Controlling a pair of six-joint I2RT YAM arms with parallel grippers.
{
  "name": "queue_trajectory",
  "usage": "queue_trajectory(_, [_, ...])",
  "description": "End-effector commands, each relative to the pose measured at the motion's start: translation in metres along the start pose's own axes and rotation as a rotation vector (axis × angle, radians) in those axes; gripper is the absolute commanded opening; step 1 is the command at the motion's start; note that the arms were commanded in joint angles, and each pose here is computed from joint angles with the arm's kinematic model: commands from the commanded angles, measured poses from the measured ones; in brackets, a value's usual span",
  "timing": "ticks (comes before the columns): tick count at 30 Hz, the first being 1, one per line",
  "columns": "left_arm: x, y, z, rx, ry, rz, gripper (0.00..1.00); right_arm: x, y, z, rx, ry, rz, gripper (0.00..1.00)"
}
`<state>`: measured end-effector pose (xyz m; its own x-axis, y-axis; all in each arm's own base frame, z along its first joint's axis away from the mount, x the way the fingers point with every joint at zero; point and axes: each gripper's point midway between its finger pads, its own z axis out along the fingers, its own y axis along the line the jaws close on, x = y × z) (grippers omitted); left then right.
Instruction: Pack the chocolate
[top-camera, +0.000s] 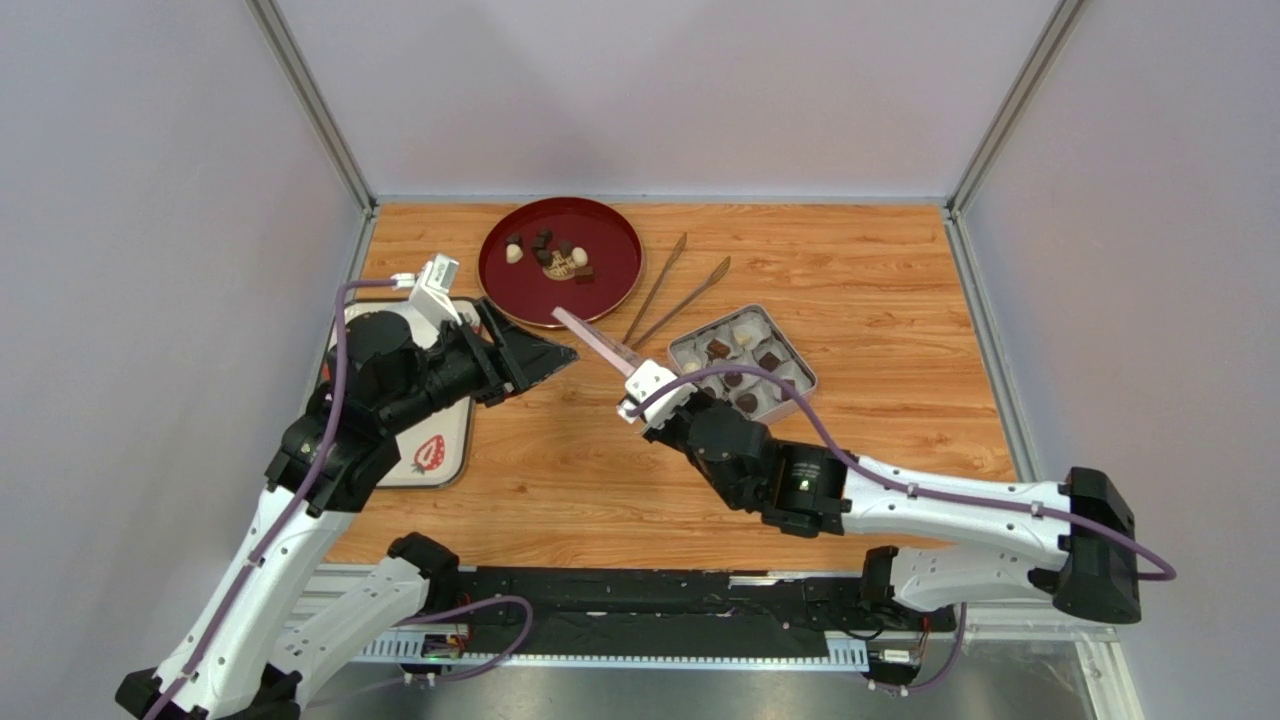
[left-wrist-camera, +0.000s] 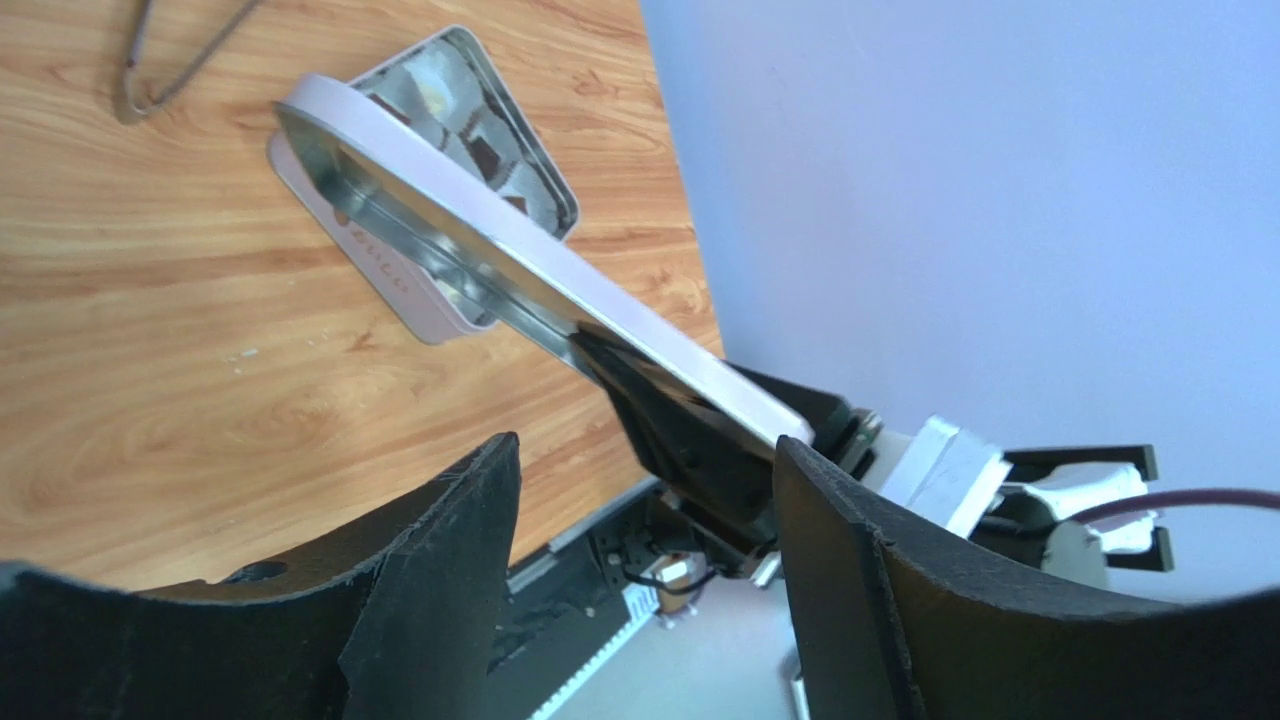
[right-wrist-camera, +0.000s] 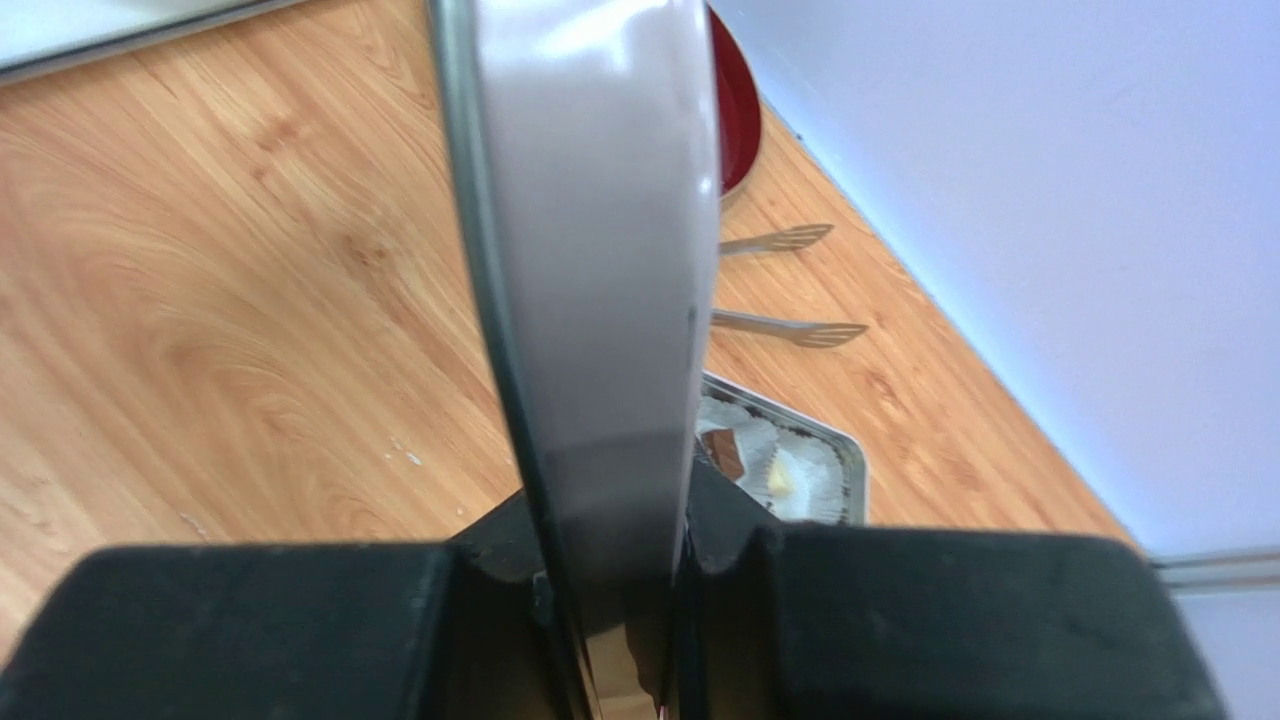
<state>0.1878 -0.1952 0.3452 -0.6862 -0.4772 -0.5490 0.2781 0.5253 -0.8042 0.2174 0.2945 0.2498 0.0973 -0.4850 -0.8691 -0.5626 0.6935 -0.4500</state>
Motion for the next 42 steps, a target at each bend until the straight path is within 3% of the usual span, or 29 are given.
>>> queue_trajectory(1, [0.001,-0.021,-0.005,0.079,0.017,-0.046,0.72,-0.021,-0.014,-0.003,0.154,-0.048,-0.033,0.12])
queue_trajectory(10, [0.018,0.016,0.005,-0.047,0.065,-0.092,0.74,-0.028,0.011,0.003,0.164,-0.055,-0.107,0.12])
queue_trajectory(20, [0.022,0.030,0.016,-0.079,0.070,-0.101,0.74,-0.028,0.031,0.006,0.192,-0.055,-0.162,0.13])
queue_trajectory(26, [0.028,0.059,0.019,-0.158,0.025,-0.156,0.68,-0.027,0.033,0.008,0.225,-0.050,-0.191,0.16])
queue_trajectory(33, [0.015,0.057,0.021,-0.116,-0.088,-0.263,0.60,-0.024,0.042,0.012,0.257,-0.029,-0.256,0.17])
queue_trajectory(42, [0.022,0.059,0.033,-0.116,-0.038,-0.301,0.54,-0.027,0.057,0.016,0.282,-0.036,-0.317,0.18])
